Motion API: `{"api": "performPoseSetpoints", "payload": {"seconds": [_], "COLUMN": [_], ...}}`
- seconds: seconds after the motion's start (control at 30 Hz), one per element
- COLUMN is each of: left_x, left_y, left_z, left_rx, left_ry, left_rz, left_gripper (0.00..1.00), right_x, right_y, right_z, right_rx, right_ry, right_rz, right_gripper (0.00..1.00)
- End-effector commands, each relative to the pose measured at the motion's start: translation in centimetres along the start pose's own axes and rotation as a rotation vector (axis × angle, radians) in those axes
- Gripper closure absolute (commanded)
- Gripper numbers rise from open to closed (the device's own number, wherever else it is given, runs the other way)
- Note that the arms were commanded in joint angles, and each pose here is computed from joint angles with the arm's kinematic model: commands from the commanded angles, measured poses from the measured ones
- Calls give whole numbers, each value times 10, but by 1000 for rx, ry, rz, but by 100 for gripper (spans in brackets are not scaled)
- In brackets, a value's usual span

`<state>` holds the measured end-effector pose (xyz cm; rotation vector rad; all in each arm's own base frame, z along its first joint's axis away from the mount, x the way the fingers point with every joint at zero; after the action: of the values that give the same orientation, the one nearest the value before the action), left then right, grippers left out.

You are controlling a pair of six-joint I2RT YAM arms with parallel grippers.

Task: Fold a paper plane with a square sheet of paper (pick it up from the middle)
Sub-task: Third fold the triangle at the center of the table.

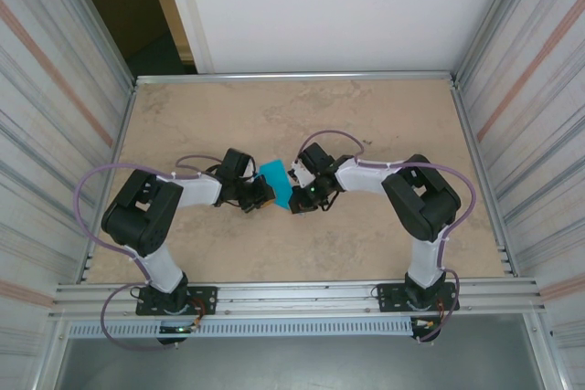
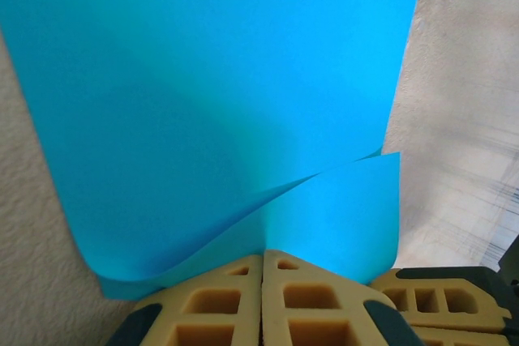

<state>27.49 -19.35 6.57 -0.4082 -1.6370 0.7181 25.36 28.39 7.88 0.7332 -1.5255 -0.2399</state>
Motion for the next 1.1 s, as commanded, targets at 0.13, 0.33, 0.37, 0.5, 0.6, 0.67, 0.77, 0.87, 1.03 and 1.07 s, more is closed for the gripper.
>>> {"api": "performPoseSetpoints", "payload": {"seconds": [0.13,0.33,0.37,0.5,0.6,0.67,0.77,0.87,1.03,1.07], "left_x": [-9,-10,-10,-11,-11,-11,-10,-9,-8,-8], "left_y": [62,63,62,64,66,66,67,68,65,65], "left_z": [26,26,26,27,28,27,26,25,24,23], "left_rx": [109,111,109,112,116,116,119,119,115,114], "left_ry": [79,81,81,85,89,87,87,88,86,84], "left_rz": [-281,-284,-285,-292,-300,-307,-317,-320,-314,-311], "left_gripper": [91,91,91,91,91,91,91,91,91,91], "right_x": [-6,-9,-11,-11,-8,-5,-1,2,8,10], "right_y": [4,-6,-7,-15,-22,-25,-28,-33,-43,-43], "right_z": [-11,-9,-7,0,6,10,16,25,42,44], "right_rx": [-14,-37,-38,-49,-55,-54,-43,-43,-65,-65], "right_ry": [-14,10,16,38,45,49,57,71,80,74], "right_rz": [-21,-9,-6,1,2,-1,-2,9,30,35], "right_gripper": [91,92,92,92,92,92,92,93,92,93]}}
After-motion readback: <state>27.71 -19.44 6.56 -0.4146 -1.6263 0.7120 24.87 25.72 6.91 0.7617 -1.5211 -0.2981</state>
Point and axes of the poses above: each hand's point on the last joint's axis, 136 mm out from that joint toward the fingers, its own x axis back along the fingers, its own y axis along the line the jaws close on, z = x × y, the point moved 7 cm from there along x, back along the fingers, and after that the axes turned 5 degrees about -x, right-handed, at the moved point
